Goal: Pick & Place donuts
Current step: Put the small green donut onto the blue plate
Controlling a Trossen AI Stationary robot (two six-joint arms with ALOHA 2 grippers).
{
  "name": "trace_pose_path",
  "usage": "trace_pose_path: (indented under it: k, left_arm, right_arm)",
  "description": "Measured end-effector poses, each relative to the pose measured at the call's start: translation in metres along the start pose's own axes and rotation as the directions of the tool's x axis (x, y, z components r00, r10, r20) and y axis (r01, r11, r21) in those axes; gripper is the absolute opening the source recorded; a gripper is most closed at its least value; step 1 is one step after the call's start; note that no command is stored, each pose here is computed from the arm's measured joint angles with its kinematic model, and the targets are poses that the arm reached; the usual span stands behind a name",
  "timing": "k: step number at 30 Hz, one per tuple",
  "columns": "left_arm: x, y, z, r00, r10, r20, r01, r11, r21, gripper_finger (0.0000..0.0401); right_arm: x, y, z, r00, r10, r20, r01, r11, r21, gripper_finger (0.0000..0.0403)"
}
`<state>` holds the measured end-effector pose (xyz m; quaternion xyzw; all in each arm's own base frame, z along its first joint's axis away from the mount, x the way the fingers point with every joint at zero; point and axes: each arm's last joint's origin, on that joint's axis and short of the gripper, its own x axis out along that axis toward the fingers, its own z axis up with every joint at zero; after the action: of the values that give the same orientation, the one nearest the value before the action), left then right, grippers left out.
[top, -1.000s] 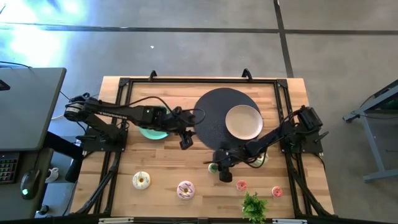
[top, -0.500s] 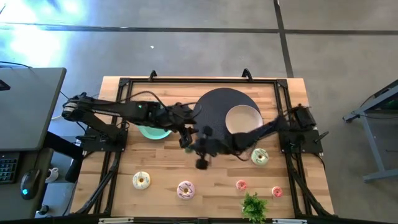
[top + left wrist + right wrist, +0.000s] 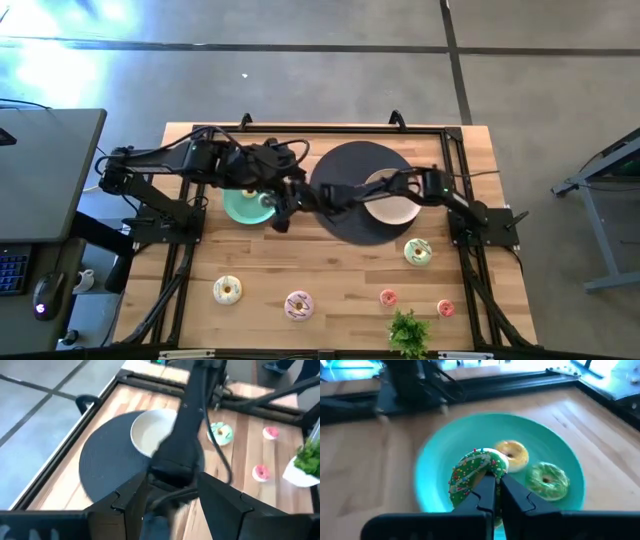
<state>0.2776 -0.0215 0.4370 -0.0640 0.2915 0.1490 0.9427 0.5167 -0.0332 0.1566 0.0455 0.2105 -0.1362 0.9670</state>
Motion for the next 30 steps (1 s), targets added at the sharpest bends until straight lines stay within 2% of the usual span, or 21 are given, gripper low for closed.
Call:
trace_pose_path:
  k: [5, 12, 16, 24, 30]
  left_arm:
    - [0.001, 0.001, -0.004, 0.999, 0.012, -0.042, -0.011, 1.0, 0.016, 0.0172]
    - [0.003, 0.001, -0.006, 0.998, 0.015, -0.065, -0.013, 1.0, 0.022, 0.0172]
    - [0.003, 0.0, -0.006, 0.998, 0.009, -0.068, -0.008, 1.0, 0.016, 0.0172]
    - [0.003, 0.0, -0.006, 0.998, 0.009, -0.067, -0.009, 1.0, -0.007, 0.0172]
    - [0.003, 0.0, -0.006, 0.998, 0.009, -0.067, -0.01, 1.0, -0.018, 0.0172]
  right_arm:
    - [0.024, -0.02, -0.009, 0.994, -0.058, -0.094, 0.059, 0.998, 0.002, 0.0013]
    - [0.03, -0.035, -0.014, 0.989, 0.004, -0.146, -0.001, 1.0, 0.019, 0.0023]
    - [0.03, -0.038, -0.014, 0.987, 0.045, -0.153, -0.045, 0.999, 0.002, 0.0056]
    - [0.03, -0.037, -0.012, 0.988, 0.063, -0.139, -0.066, 0.998, -0.021, 0.0136]
    - [0.024, -0.038, -0.005, 0.988, 0.034, -0.15, -0.043, 0.997, -0.058, 0.0168]
